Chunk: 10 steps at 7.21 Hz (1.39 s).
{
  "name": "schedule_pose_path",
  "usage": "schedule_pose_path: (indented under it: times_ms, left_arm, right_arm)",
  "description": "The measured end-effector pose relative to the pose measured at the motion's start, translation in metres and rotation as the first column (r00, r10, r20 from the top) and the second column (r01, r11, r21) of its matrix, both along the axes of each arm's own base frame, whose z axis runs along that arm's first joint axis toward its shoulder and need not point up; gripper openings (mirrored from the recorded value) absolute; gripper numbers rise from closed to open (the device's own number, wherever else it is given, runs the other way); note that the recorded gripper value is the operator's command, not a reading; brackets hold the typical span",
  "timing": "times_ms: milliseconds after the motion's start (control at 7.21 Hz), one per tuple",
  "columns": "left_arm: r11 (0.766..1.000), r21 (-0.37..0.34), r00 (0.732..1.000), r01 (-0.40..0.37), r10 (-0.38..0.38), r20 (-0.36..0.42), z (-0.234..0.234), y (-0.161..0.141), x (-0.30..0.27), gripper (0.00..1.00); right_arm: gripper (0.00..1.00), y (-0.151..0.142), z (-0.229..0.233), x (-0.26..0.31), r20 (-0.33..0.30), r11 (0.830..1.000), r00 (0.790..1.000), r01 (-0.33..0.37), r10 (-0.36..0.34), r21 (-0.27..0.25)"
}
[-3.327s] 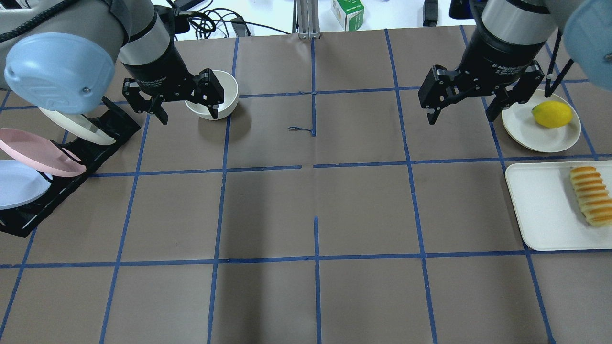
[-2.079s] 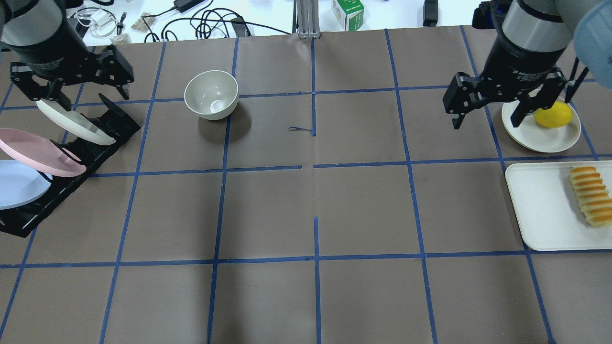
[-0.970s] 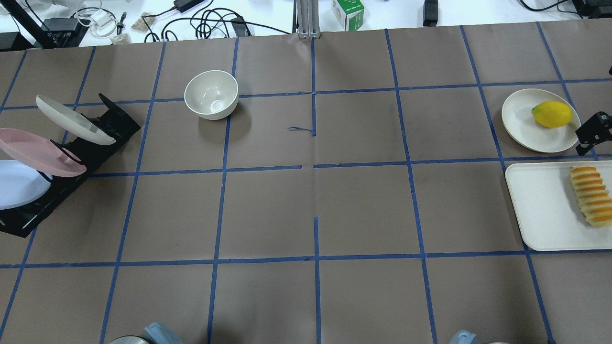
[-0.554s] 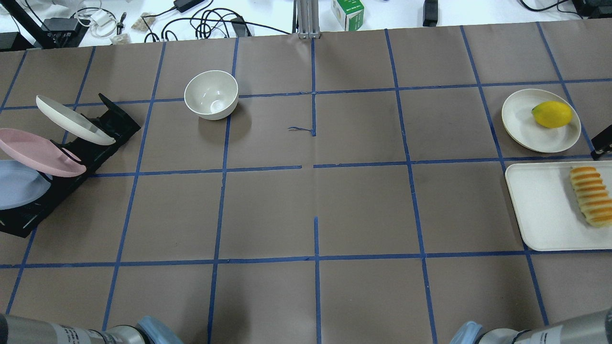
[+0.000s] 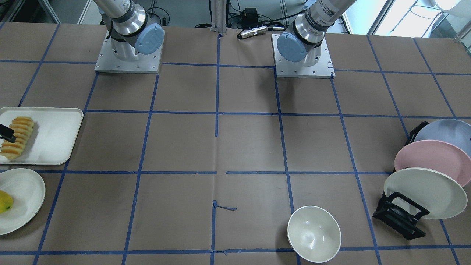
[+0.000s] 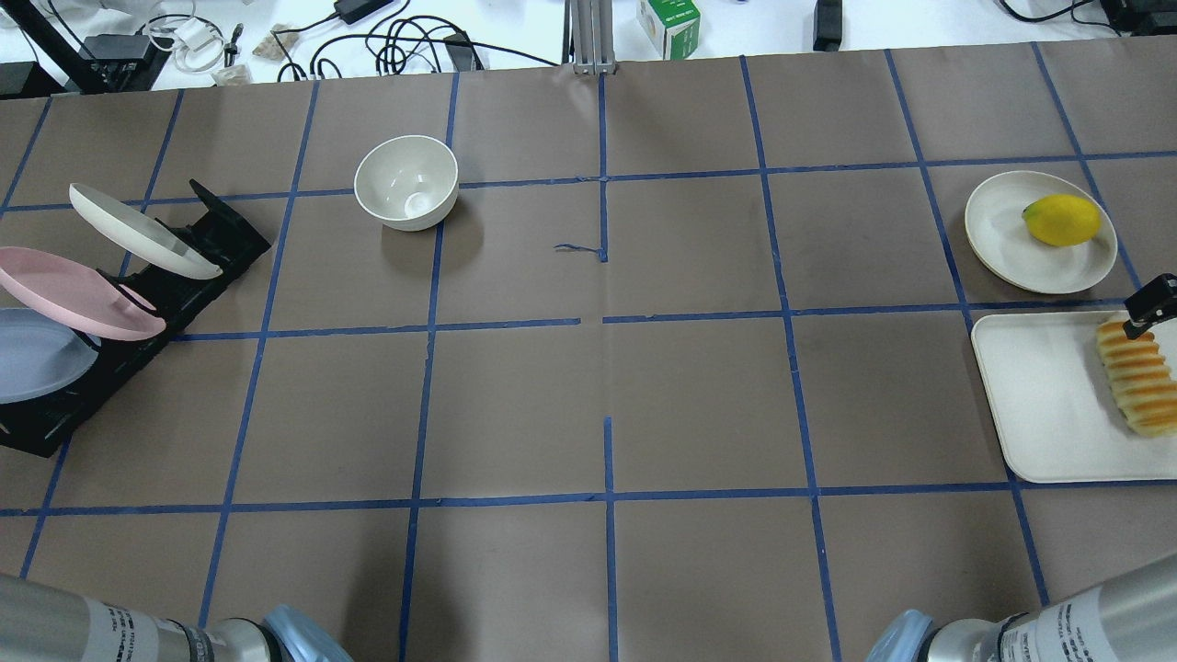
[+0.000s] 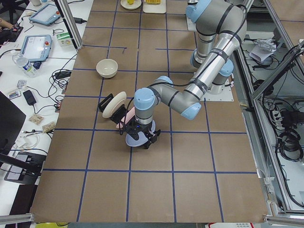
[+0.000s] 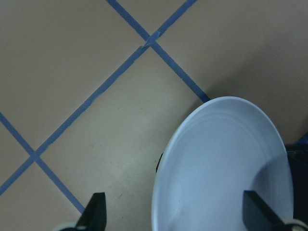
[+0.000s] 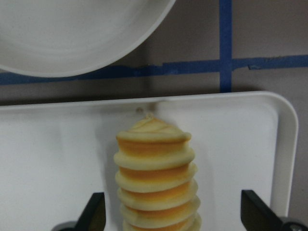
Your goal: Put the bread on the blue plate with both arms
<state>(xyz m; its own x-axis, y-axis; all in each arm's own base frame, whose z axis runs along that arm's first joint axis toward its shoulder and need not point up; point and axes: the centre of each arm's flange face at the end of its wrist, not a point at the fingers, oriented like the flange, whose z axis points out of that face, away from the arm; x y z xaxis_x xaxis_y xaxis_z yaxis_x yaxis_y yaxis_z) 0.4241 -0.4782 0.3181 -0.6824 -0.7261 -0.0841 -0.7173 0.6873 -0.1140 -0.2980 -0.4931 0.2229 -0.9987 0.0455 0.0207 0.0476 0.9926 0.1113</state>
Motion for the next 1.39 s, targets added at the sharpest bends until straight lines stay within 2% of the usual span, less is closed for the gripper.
schedule_pose_path:
  times_ms: [139,277,416,554,693,832,970,1386]
  left_arm:
    - [1.0,0.007,1.0,0.005,-0.005,-0.008,-0.003,0.001,0.0,0.68]
    - [1.0,0.016,1.0,0.008,-0.008,-0.02,-0.004,0.002,-0.001,0.49]
    - [1.0,0.029,0.999,0.008,-0.007,-0.037,-0.006,0.003,-0.001,0.38]
    - [0.999,0.041,0.999,0.008,-0.006,-0.052,-0.008,0.006,-0.002,0.16]
    - [0.999,0.048,0.998,0.004,-0.001,-0.06,-0.009,0.009,-0.001,0.15]
    - [0.999,0.052,0.998,0.0,0.003,-0.063,-0.01,0.012,0.002,0.12]
    - [0.998,0.055,0.998,0.001,0.003,-0.064,-0.011,0.015,0.004,0.01]
    - [0.995,0.1,0.999,-0.002,0.006,-0.043,-0.005,0.02,0.008,0.0]
  right_arm:
    - [1.0,0.009,-0.011,0.0,0.015,1.0,1.0,0.008,-0.008,0.013]
    - [1.0,0.018,-0.021,-0.004,0.03,0.999,0.999,0.022,-0.023,0.024]
    - [1.0,0.024,-0.03,-0.006,0.042,0.999,0.999,0.031,-0.033,0.036]
    - [1.0,0.027,-0.038,-0.007,0.051,0.998,0.998,0.035,-0.038,0.049]
    - [0.98,0.028,-0.042,-0.008,0.054,0.998,0.998,0.037,-0.041,0.057]
    - [0.39,0.028,-0.044,-0.008,0.057,0.998,0.997,0.041,-0.044,0.056]
    - [0.0,0.027,-0.043,-0.008,0.055,0.998,0.997,0.045,-0.048,0.049]
    - [0.0,0.026,-0.032,-0.009,0.038,0.998,0.998,0.049,-0.05,0.036]
